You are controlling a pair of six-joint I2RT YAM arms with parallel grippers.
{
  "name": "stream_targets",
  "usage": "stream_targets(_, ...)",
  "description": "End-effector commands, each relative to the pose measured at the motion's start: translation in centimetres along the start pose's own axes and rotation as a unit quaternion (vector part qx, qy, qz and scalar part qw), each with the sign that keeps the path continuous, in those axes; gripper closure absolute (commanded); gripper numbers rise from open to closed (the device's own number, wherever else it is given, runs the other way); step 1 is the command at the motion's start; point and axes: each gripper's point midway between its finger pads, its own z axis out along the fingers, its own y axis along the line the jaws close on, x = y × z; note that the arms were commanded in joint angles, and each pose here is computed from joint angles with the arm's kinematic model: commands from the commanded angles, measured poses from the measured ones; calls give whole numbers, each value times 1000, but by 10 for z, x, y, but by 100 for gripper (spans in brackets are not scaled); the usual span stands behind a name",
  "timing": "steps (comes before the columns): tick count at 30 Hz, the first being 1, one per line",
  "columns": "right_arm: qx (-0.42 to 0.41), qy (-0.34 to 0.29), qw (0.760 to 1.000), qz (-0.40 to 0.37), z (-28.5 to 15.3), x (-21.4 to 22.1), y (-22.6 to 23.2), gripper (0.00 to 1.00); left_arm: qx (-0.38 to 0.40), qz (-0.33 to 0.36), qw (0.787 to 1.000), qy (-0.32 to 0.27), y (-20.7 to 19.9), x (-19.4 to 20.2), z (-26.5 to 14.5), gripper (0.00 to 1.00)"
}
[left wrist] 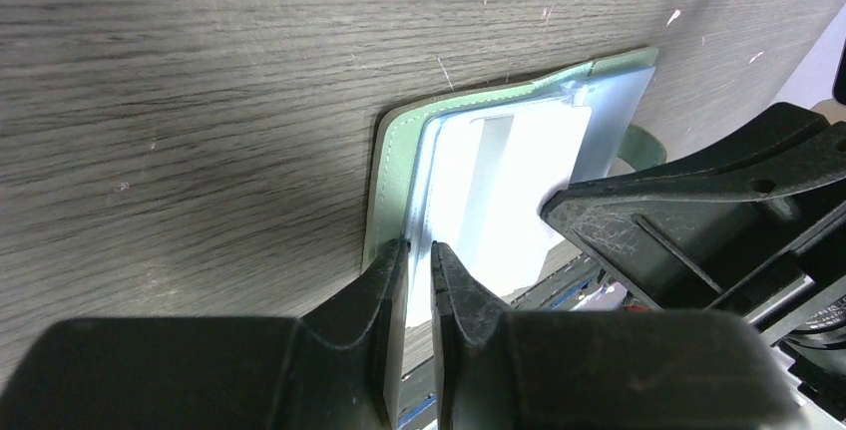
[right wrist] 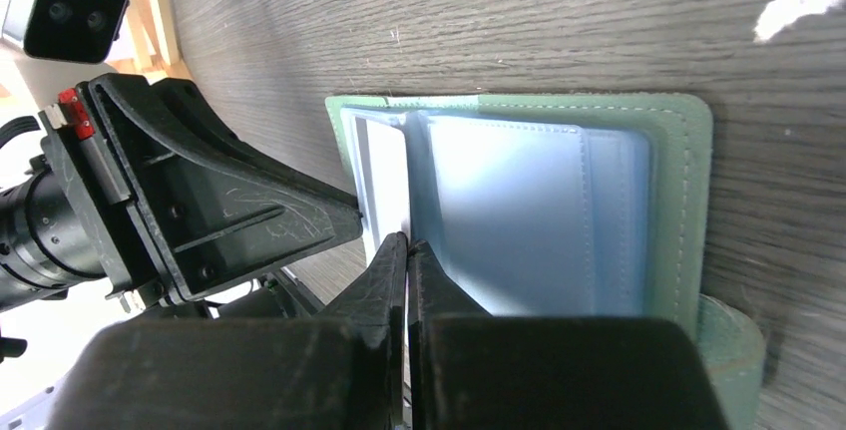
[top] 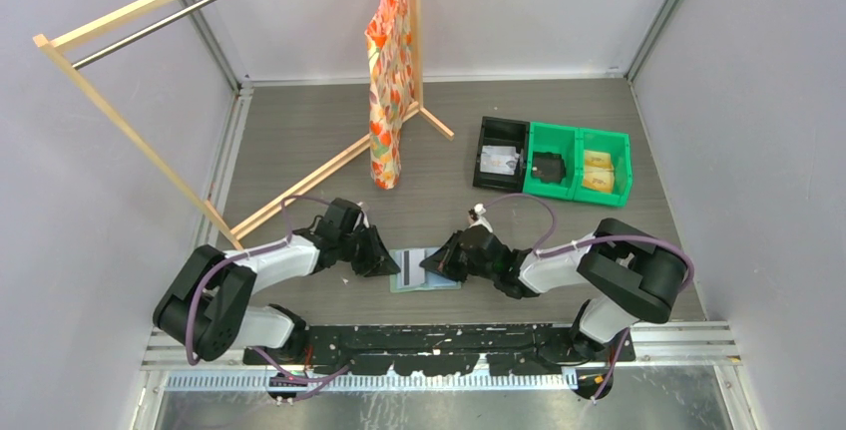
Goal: Take the credit cards out of the card holder
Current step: Remove the credit card from the card holder.
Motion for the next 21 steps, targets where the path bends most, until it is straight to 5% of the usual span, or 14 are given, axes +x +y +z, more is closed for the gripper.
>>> stream_targets(1,4,-15,1000,4,-6,-7,-6,99,-59,7,998,-9,27,-1,5,83)
stream_targets(21,-23,5,1000,-9,-22,-17,-34,99,-72,11,997,-3,24,-5,4,84)
